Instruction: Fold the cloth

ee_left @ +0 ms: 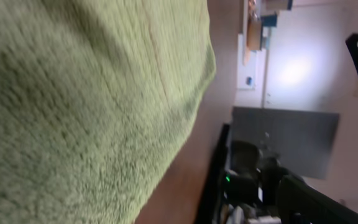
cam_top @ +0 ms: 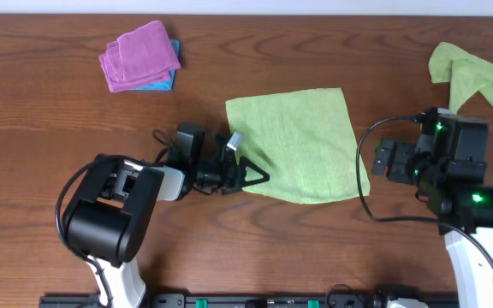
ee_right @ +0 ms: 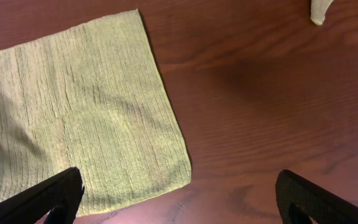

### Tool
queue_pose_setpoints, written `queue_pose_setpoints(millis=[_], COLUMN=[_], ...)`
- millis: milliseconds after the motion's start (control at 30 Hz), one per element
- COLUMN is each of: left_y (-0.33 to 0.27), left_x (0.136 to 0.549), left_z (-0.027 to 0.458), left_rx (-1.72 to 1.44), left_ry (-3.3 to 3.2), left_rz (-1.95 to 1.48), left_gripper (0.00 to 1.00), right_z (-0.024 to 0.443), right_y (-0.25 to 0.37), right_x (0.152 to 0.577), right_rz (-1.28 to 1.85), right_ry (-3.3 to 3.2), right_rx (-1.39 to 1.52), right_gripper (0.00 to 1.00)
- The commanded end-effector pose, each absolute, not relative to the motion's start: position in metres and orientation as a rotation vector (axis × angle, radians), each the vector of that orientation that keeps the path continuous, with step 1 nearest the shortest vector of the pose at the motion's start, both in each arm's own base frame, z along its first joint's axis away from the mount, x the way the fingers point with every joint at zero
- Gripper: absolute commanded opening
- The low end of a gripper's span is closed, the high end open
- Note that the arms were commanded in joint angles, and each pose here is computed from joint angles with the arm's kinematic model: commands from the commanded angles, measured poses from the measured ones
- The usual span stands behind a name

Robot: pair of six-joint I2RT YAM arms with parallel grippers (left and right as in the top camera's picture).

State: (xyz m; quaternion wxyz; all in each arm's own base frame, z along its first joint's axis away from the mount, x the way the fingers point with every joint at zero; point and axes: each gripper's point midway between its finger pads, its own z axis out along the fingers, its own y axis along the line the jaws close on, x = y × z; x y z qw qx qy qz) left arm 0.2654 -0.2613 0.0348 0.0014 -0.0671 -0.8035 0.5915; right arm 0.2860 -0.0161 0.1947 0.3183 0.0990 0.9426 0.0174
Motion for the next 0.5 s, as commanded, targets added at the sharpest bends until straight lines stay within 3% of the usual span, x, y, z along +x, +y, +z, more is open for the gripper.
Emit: queue_pose_setpoints(millis=[0,267,467], left_y=[-0.257,-0.259,-0.252], left_x=[0.239,0.227,0.246], left_z=[0.009,0.039,0.071], left_rx=[-0.086,-0.147,-0.194], left_ry=[-2.438,-2.224,-2.132], left_rz=[1.757,1.886,2.022], left_gripper=[0.98,0.95,0.96], right_z=[0.195,0.195,0.194], right_y=[-0.015,-0.013,-0.013], right_x=[0.286,0.286,0.285], right_rz=[0.056,0.071,0.074], right_ry=[2.476,2.477,2.48], right_rx=[0.248,0.243,0.242], right_gripper=[0.99,0.99,0.99])
